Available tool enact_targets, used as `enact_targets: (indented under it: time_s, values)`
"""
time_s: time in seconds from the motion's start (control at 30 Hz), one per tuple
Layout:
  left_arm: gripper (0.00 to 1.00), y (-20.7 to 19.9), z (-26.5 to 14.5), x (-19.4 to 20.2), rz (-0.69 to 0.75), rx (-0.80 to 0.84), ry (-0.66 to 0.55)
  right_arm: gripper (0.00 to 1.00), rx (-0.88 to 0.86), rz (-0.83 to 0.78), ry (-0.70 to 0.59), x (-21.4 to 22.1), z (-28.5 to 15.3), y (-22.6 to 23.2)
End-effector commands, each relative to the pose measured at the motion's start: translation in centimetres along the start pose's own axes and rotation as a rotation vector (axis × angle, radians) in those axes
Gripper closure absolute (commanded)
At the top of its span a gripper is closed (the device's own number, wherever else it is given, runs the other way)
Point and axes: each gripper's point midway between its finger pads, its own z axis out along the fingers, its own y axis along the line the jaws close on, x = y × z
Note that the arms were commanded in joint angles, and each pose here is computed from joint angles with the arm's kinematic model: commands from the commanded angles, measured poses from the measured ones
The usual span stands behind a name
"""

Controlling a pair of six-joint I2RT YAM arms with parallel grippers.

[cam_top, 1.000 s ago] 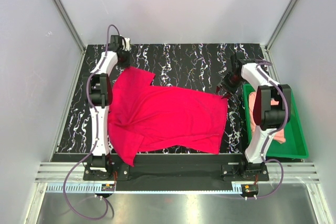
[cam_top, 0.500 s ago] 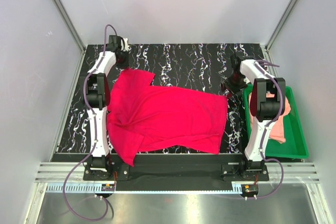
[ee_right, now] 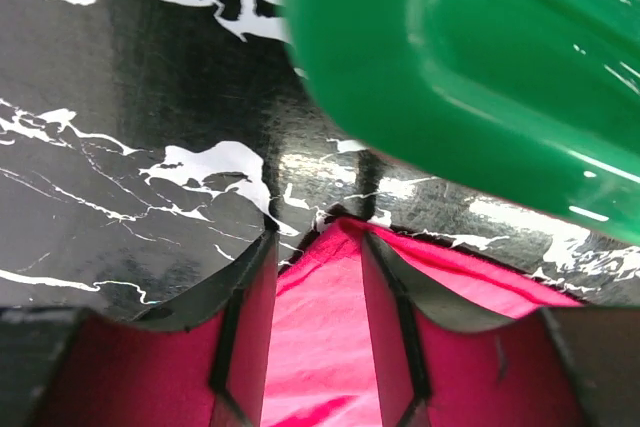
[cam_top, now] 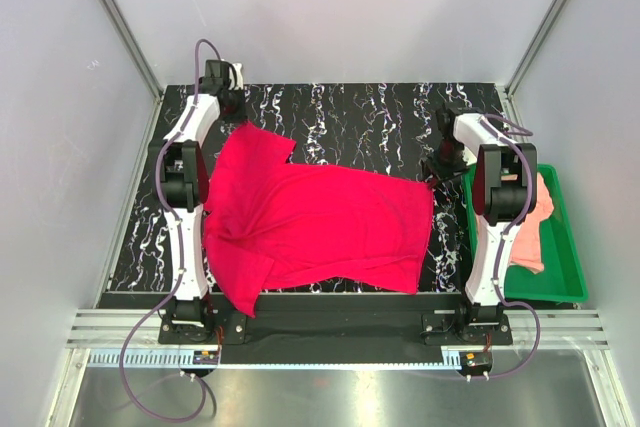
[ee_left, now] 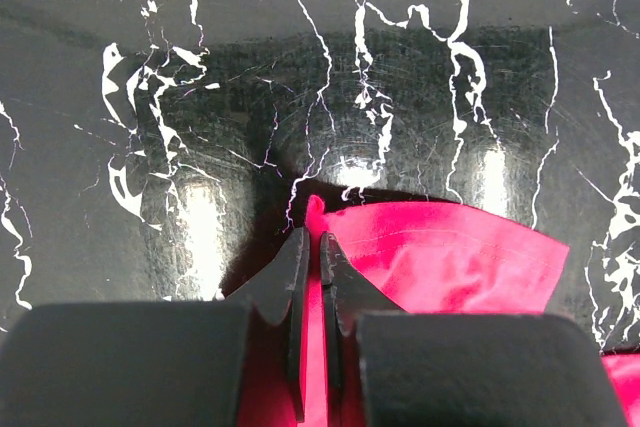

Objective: Fold and stack the t-shirts
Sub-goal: Flatten the tshirt out

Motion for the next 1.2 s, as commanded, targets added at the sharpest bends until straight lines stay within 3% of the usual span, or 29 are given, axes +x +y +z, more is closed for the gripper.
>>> enact_targets:
  time_s: [0.0, 0.2, 0.23, 0.27, 0.33, 0.5, 0.67, 0.8, 0.87, 0.9, 1.0, 1.17]
  values:
    - [1.00, -1.9, -4.2, -5.2, 0.018, 0.047, -0.146, 0.56, 0.070, 0.069, -0.017, -0.1, 0.6, -0.9]
    - [1.00, -2.3, -5.4, -6.2, 0.012, 0.061, -0.175, 0.73, 0.098, 0.106, 0.013, 0.6, 1.8, -1.2]
    - [1.00, -2.5, -5.8, -6.6, 0.010, 0.066, -0.186, 0.78, 0.095, 0.103, 0.016, 0.8, 1.9, -1.1]
    - [1.00, -2.6, -6.0, -6.8, 0.007, 0.070, -0.193, 0.92, 0.089, 0.104, 0.009, 0.6, 1.9, -1.0]
    - [1.00, -3.1, -7.2, -8.4, 0.003, 0.090, -0.236, 1.00, 0.060, 0.069, -0.015, -0.1, 1.2, -0.2]
    - [1.00, -4.7, -11.5, -13.4, -0.021, 0.154, -0.401, 1.00, -0.067, -0.040, -0.118, -2.7, -2.2, 3.2]
    - [1.00, -6.5, -19.9, -20.9, -0.038, 0.267, -0.716, 1.00, -0.372, -0.119, -0.279, -6.6, -9.7, 10.5]
    - [1.00, -7.9, -29.5, -26.0, -0.016, 0.356, -0.972, 1.00, -0.652, -0.153, -0.449, -9.3, -19.6, 14.6]
    - [1.00, -8.7, -33.4, -27.1, 0.009, 0.395, -1.045, 1.00, -0.787, -0.198, -0.542, -10.2, -24.6, 15.9]
    - [1.00, -9.1, -37.8, -28.0, 0.029, 0.421, -1.131, 1.00, -0.849, -0.227, -0.594, -10.5, -27.7, 15.7]
    - [1.00, -9.6, -45.6, -28.0, 0.066, 0.452, -1.275, 1.00, -0.990, -0.248, -0.737, -11.1, -35.0, 14.4]
    - [1.00, -8.6, -54.7, -27.5, 0.077, 0.447, -1.429, 1.00, -1.047, -0.236, -0.884, -11.9, -41.7, 11.0]
